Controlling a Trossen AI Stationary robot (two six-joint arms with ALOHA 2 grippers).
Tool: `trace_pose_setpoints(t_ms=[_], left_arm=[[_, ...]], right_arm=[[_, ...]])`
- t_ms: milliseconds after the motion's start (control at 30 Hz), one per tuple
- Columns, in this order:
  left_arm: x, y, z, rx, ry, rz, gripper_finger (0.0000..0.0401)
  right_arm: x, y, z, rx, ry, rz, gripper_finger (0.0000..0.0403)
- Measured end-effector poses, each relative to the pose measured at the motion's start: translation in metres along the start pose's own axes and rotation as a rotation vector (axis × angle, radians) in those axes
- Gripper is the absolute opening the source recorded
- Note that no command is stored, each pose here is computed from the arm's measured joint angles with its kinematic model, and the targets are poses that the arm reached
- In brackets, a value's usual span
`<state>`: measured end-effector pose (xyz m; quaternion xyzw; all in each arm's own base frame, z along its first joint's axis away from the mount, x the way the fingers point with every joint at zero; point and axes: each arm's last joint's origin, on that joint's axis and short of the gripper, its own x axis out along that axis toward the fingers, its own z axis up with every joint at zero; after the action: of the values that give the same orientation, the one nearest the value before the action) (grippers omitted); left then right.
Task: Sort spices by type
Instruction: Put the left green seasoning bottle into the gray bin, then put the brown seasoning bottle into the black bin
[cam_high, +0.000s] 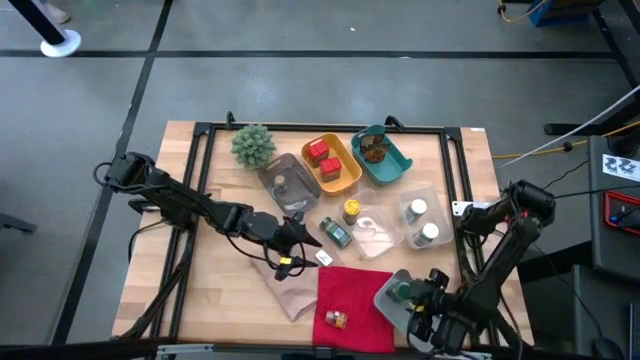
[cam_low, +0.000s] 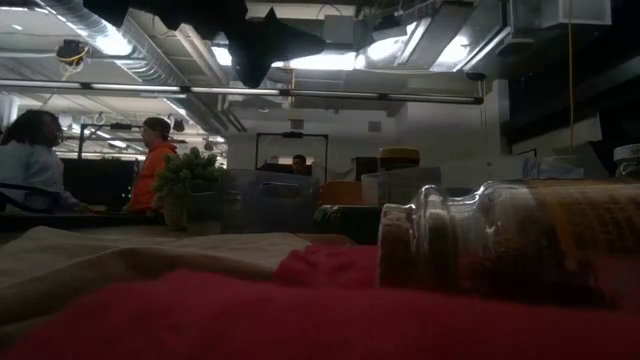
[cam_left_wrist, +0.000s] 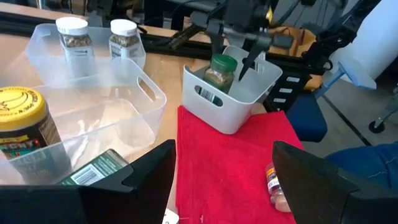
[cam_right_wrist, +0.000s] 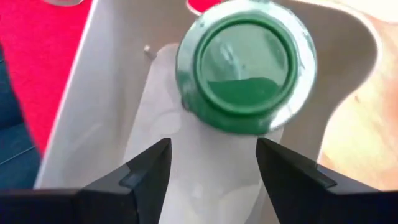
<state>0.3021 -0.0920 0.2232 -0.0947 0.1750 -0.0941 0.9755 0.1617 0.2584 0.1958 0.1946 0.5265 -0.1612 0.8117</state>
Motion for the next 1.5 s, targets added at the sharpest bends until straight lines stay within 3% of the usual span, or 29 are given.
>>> trace_pose_setpoints(t_ms=[233, 967, 1500], left_arm=[[0.000, 0.000, 0.000, 0.000, 0.003, 0.000, 0.0251], [0.000, 0.000, 0.000, 0.000, 0.002, 0.000, 0.0251], [0.000, 0.001, -0.002, 0.002, 0.022, 0.006, 0.0251]], right_arm=[[-0.016, -0.002, 0.005, 0.025, 0.055, 0.072, 0.0234], [-0.059, 0.006, 0.022, 0.012, 0.013, 0.406, 0.0234], [-0.074, 0.019, 0.032, -0.155, -0.216, 0.558, 0.0234]])
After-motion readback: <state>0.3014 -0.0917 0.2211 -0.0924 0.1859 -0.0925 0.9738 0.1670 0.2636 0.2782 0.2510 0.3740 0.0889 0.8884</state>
